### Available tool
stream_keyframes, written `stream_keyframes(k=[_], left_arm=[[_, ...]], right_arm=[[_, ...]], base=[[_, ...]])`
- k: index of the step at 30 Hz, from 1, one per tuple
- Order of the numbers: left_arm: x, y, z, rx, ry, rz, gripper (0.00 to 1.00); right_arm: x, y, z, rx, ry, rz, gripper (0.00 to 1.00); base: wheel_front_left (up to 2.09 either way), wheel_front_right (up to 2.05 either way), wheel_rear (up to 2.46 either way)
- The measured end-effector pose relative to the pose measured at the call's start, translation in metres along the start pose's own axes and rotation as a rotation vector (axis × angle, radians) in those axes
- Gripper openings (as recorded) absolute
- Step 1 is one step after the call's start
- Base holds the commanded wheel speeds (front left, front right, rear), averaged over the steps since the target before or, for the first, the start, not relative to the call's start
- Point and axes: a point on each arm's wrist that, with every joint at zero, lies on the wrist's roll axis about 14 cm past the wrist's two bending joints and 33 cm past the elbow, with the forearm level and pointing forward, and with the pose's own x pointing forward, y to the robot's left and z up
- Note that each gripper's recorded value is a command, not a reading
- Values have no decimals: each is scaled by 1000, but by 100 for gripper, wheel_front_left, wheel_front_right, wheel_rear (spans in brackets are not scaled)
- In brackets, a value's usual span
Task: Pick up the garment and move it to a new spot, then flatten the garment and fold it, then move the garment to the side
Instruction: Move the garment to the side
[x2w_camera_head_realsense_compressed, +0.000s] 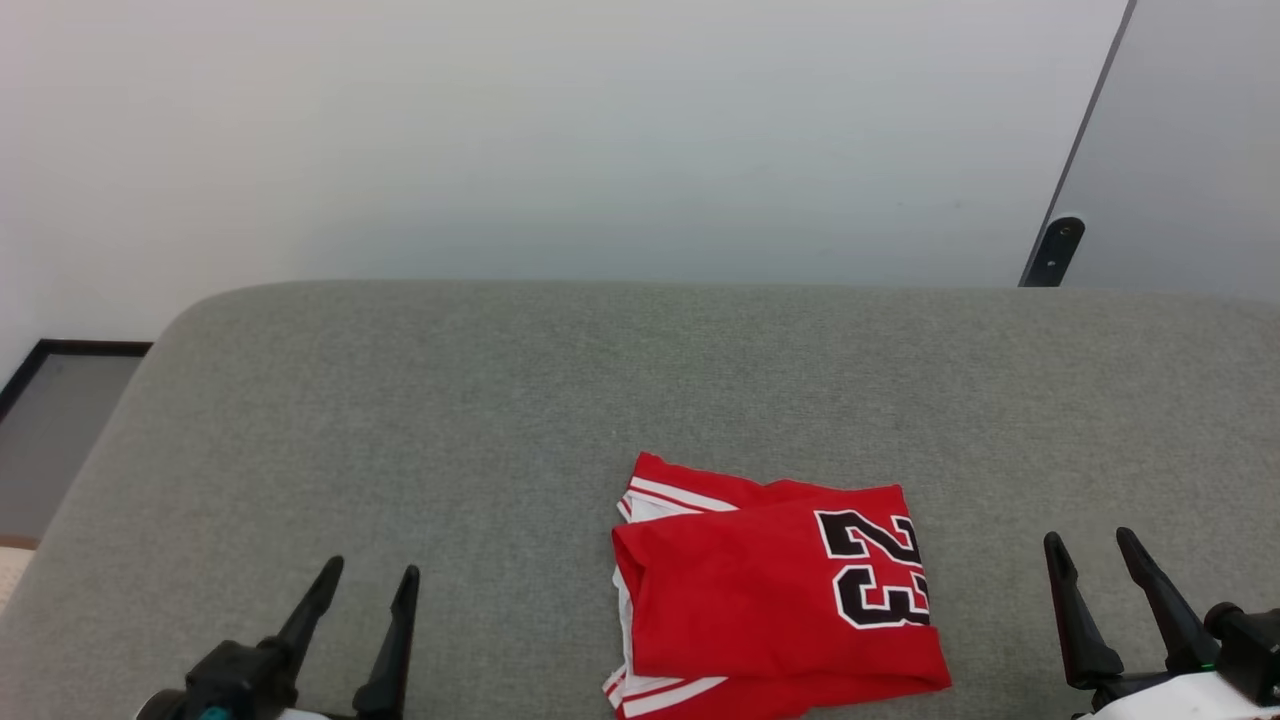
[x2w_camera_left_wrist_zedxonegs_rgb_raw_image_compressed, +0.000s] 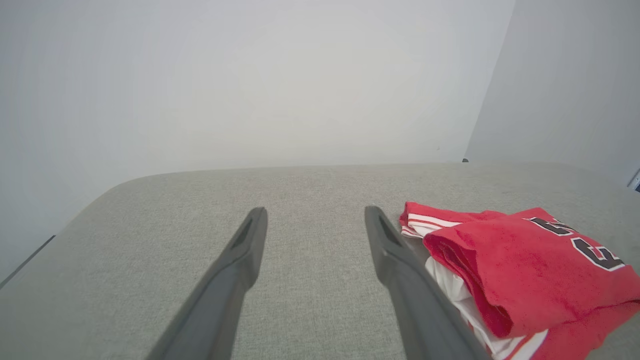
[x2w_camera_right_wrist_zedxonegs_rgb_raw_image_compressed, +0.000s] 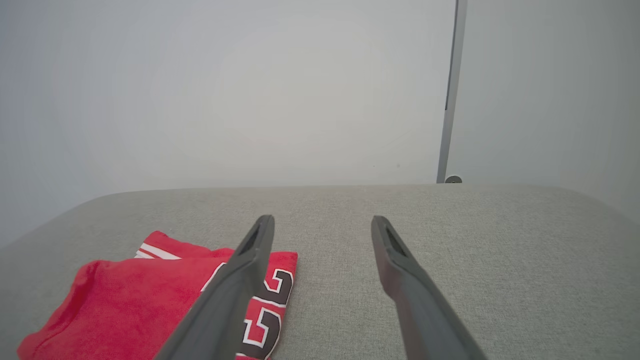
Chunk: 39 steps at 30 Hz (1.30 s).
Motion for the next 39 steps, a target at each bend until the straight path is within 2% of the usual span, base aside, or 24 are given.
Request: stream_keyframes(k=[7,17,31,39], left_arm=[[-1,-2,-6,-23,11,10,100],[3,-25,-9,-70,5,-15,100],[1,-30,-9,-63,6,-24,100],[0,-7,3,-31,-27,30,100]], right_arm=[[-7,-7,-2,13,1,-39,100],[-24,-26,12,29,-57,-134,100],[-32,-18,10,46,-58,-126,100],[-24,-5,5,51,-42,-80,100]], base=[[0,0,0],[0,0,0],[0,0,0],[0,0,0]])
